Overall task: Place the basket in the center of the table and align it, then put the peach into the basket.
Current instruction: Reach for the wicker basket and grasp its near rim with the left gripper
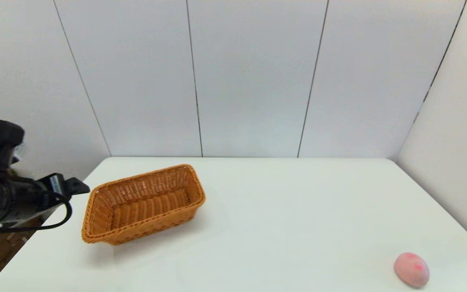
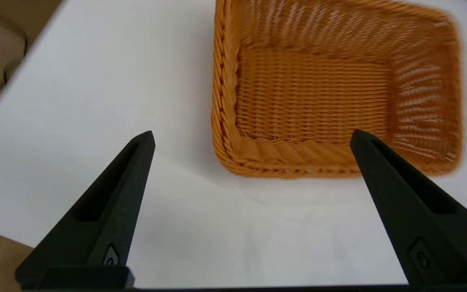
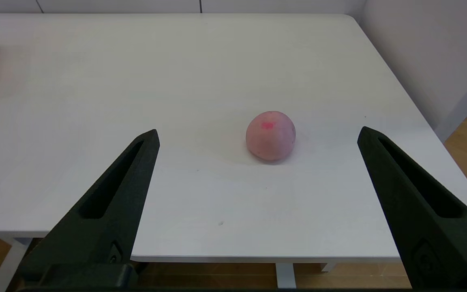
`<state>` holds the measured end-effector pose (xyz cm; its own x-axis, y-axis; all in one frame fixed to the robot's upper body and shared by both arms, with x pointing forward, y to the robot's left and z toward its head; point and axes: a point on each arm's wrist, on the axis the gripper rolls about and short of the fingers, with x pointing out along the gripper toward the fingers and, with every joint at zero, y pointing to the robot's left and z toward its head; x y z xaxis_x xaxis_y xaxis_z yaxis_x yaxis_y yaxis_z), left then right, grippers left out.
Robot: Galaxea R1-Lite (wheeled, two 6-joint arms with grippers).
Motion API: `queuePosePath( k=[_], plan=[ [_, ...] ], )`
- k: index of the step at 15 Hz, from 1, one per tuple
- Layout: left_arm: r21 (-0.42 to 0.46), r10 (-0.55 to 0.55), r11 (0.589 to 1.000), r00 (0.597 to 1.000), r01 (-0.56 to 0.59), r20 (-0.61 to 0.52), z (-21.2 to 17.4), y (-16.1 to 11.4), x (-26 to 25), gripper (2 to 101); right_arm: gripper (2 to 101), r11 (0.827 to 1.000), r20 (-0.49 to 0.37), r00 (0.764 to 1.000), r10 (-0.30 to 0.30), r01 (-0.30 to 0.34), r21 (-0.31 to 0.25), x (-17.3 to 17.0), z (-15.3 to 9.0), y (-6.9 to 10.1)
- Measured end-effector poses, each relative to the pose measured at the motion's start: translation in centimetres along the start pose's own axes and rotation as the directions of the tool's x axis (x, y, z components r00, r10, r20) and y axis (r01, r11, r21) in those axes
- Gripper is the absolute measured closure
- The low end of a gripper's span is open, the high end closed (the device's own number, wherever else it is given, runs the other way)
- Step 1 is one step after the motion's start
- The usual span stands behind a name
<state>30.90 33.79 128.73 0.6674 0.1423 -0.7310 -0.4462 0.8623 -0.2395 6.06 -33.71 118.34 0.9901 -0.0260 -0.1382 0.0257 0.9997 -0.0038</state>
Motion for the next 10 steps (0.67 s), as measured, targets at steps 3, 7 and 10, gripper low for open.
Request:
queuePosePath(
  k=[3,7,10],
  plan=[
    [-0.046,0.081,0.995,0.988,-0.087,-0.132,0.4,-1.0,5.8,5.4,5.2,1.000,0.000,1.000,0.000,0.000,0.000,0.0,0.0,0.0],
    [-0.068,0.143,0.984,0.961,-0.163,-0.236,0.9,-0.7,11.5,5.4,5.2,1.000,0.000,1.000,0.000,0.000,0.000,0.0,0.0,0.0],
    [-0.060,0.159,0.981,0.944,-0.183,-0.288,1.1,0.0,14.5,5.4,5.2,1.000,0.000,1.000,0.000,0.000,0.000,0.0,0.0,0.0]
  ],
)
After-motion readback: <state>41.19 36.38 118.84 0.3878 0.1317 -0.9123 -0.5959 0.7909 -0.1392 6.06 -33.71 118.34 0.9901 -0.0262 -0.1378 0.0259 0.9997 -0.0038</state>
